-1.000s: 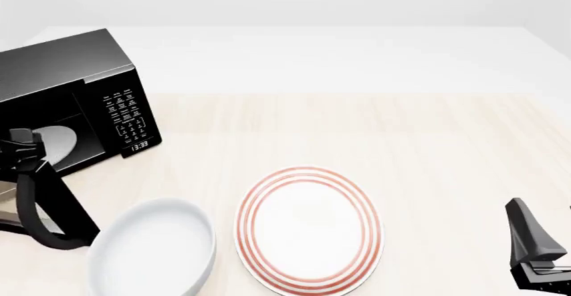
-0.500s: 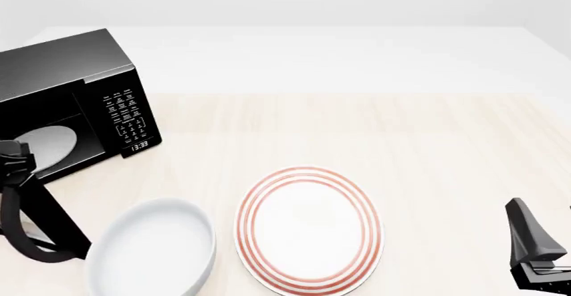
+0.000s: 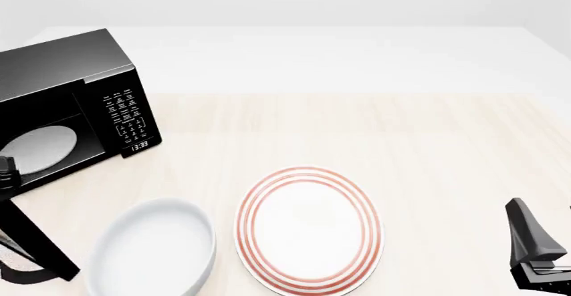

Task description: Open the microwave.

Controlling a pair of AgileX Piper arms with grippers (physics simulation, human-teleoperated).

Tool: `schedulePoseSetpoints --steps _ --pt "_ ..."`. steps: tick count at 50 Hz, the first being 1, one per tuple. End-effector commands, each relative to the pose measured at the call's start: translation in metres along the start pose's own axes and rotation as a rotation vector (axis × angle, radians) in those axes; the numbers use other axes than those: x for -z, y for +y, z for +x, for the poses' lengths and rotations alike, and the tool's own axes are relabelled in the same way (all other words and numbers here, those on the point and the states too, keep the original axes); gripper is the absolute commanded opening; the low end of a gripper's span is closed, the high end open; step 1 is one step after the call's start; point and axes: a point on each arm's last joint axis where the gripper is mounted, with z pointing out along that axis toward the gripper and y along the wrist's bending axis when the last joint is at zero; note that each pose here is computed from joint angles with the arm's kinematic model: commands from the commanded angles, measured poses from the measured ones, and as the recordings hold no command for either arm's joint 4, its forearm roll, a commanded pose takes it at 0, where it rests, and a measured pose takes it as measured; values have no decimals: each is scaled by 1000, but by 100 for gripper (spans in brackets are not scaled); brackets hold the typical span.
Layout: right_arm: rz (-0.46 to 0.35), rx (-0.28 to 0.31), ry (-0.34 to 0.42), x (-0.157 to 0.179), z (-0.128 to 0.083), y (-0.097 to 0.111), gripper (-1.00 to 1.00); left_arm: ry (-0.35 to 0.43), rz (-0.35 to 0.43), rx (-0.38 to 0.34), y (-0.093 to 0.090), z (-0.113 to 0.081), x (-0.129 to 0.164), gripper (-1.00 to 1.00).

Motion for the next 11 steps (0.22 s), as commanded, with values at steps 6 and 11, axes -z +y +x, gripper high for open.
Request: schedulePoseSetpoints --steps 6,11 --pt "0 0 0 0 0 0 100 155 45 113 -8 37 2 100" --pt "0 0 0 0 0 0 100 151 45 113 -8 36 2 100"
